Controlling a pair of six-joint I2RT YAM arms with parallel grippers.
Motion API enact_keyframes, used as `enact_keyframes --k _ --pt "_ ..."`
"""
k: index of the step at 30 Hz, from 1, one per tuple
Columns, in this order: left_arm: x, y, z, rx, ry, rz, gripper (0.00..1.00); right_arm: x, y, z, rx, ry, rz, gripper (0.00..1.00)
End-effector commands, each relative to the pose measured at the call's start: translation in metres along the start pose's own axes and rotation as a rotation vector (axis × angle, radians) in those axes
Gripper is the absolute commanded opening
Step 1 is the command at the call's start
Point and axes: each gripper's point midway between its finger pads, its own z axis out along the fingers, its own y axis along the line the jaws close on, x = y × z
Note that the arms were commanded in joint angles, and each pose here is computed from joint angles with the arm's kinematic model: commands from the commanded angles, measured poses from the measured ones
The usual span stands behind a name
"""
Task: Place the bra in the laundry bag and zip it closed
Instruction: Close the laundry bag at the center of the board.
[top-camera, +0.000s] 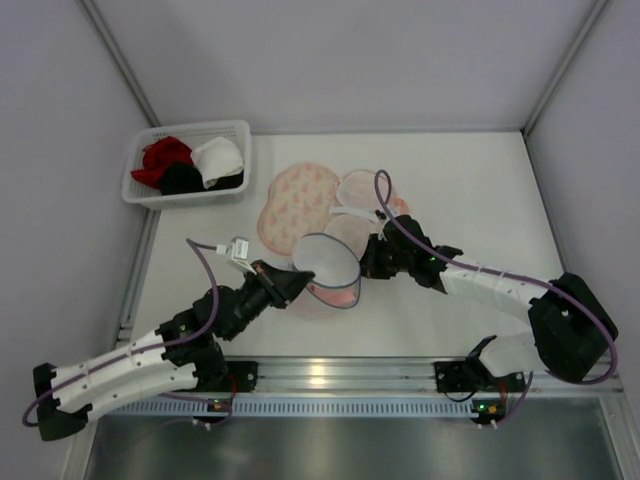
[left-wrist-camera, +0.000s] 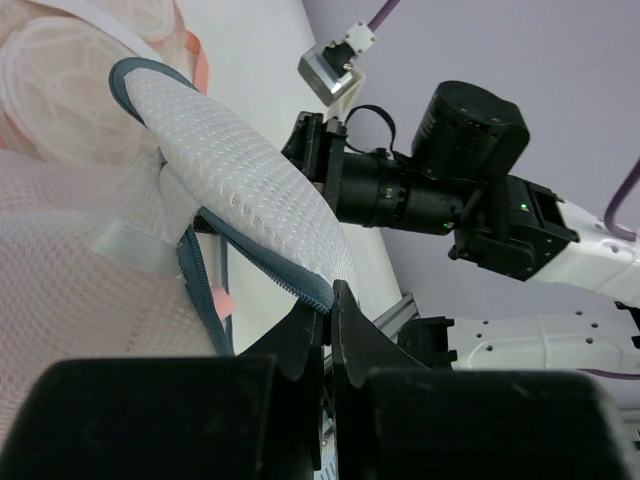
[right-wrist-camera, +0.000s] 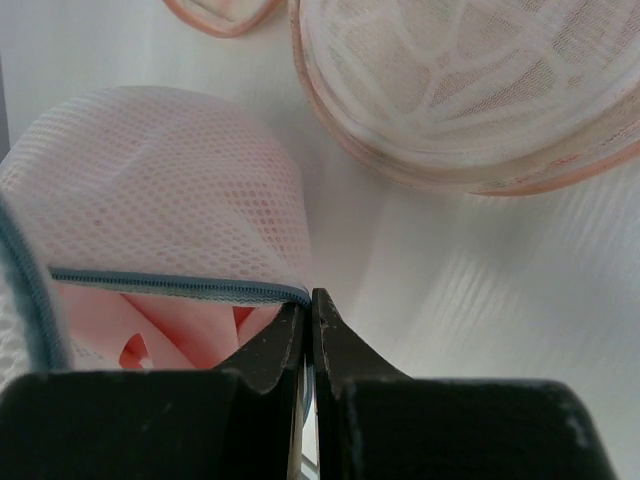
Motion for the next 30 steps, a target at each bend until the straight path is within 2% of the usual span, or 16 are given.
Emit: enact_keyframes --k 1,5,6,13,15,20,25,29,30 --pt "-0.019 -0.026 -0.003 0.094 -0.059 -0.021 0.00 -0.020 0.025 0.004 -0.073 -0.045 -0.001 0.00" --pt "-0.005 -0.023 0.000 0.108 -0.016 -0.073 0.00 -0.021 0.030 -0.002 -0.086 -0.043 0.003 0.00" --pt "0.000 -0.031 -0.002 0.154 0.011 -0.073 0.00 -0.023 0.033 -0.006 -0.092 -0.045 0.002 0.00" --pt "0.052 -0.031 -0.007 0.232 0.249 0.034 0.00 -0.009 0.042 -0.043 -0.120 -0.017 0.034 0.00" --pt "0.061 -0.024 -0.004 0.194 0.293 0.082 0.00 0.000 0.039 -0.052 -0.114 -0.001 0.052 0.00" --pt "0.071 0.035 -0.004 -0.068 0.347 0.204 0.00 0.017 0.019 -0.064 -0.053 -0.001 0.070 0.00" --pt "0.080 0.057 0.001 -0.150 0.367 0.231 0.00 0.041 -0.006 -0.055 -0.006 0.036 0.099 0.00" --pt "0.095 0.075 0.003 -0.237 0.441 0.265 0.15 0.042 -0.018 -0.053 0.045 0.022 0.088 0.00" --pt "0.096 0.082 0.001 -0.272 0.457 0.278 0.29 0.042 -0.020 -0.052 0.054 0.018 0.079 0.00"
